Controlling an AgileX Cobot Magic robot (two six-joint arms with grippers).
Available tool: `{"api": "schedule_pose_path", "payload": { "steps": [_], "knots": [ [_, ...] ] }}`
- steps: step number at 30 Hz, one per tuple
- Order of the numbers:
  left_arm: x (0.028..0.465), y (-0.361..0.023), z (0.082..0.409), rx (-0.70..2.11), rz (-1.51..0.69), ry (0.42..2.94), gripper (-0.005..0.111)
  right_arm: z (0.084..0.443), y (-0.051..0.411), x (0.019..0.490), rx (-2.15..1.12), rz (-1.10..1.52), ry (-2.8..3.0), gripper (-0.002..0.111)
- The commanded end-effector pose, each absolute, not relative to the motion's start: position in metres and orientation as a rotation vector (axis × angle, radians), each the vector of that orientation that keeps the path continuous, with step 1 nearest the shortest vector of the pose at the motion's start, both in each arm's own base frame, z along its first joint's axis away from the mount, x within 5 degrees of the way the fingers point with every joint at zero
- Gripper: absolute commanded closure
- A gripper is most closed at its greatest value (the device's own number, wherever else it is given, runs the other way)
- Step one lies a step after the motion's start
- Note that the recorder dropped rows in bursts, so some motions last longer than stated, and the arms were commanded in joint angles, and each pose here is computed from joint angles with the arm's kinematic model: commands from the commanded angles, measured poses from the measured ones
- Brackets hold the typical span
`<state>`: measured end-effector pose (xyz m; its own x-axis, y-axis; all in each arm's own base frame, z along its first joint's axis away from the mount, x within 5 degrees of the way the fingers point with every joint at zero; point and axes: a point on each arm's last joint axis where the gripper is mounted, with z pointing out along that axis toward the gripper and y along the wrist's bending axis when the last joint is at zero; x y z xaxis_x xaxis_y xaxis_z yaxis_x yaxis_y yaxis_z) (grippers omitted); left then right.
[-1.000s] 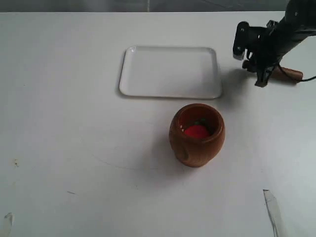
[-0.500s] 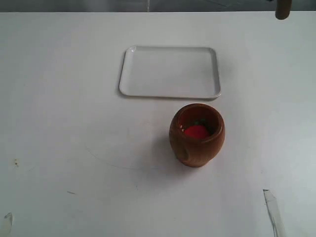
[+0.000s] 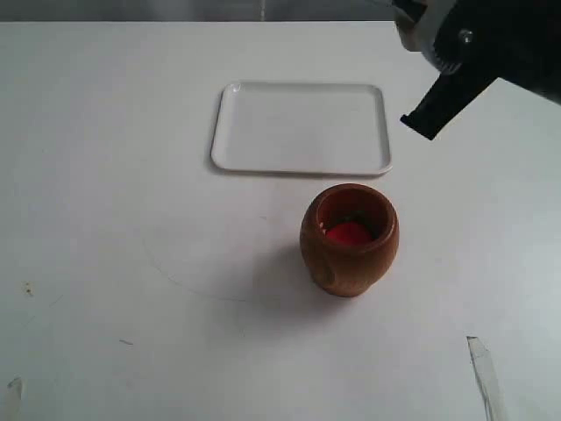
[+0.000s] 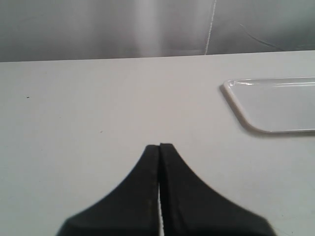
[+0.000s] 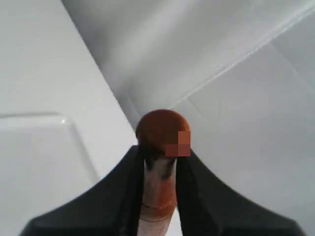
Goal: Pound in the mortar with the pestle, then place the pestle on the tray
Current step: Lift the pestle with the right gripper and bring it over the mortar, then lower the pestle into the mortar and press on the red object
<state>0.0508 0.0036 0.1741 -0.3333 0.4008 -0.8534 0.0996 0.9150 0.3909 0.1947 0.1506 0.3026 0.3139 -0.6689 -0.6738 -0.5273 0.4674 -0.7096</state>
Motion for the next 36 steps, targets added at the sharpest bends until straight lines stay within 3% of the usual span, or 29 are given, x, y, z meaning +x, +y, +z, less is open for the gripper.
{"api": "schedule_pose_path", "payload": {
  "steps": [1, 4, 7, 10, 12, 17, 21, 27, 36],
  "knots": [
    [0.051, 0.003, 0.174, 0.361, 0.302, 1.897, 0.107, 0.330, 0.143, 0.188, -0.673, -0.128, 1.262, 0.108],
    [0.051, 0.003, 0.174, 0.361, 0.302, 1.897, 0.107, 0.341, 0.130, 0.183, -0.318, -0.126, 1.167, 0.108],
    [0.051, 0.003, 0.174, 0.361, 0.302, 1.897, 0.107, 0.353, 0.134, 0.173, -0.175, 0.255, 0.990, 0.108],
    [0.051, 0.003, 0.174, 0.361, 0.302, 1.897, 0.107, 0.361, 0.152, 0.163, -0.295, 0.617, 0.816, 0.108],
    [0.051, 0.003, 0.174, 0.361, 0.302, 1.897, 0.107, 0.359, 0.163, 0.159, -0.398, 0.722, 0.811, 0.108],
    [0.051, 0.003, 0.174, 0.361, 0.302, 1.897, 0.107, 0.320, 0.176, 0.156, -0.688, 0.666, 1.026, 0.108],
    [0.051, 0.003, 0.174, 0.361, 0.302, 1.897, 0.107, 0.290, 0.164, 0.140, -0.656, 0.761, 1.034, 0.108],
    [0.051, 0.003, 0.174, 0.361, 0.302, 1.897, 0.107, 0.236, 0.141, 0.140, -0.551, 0.688, 1.362, 0.108],
    [0.051, 0.003, 0.174, 0.361, 0.302, 1.897, 0.107, 0.214, 0.144, 0.144, -0.647, 0.618, 1.648, 0.108]
  ]
}}
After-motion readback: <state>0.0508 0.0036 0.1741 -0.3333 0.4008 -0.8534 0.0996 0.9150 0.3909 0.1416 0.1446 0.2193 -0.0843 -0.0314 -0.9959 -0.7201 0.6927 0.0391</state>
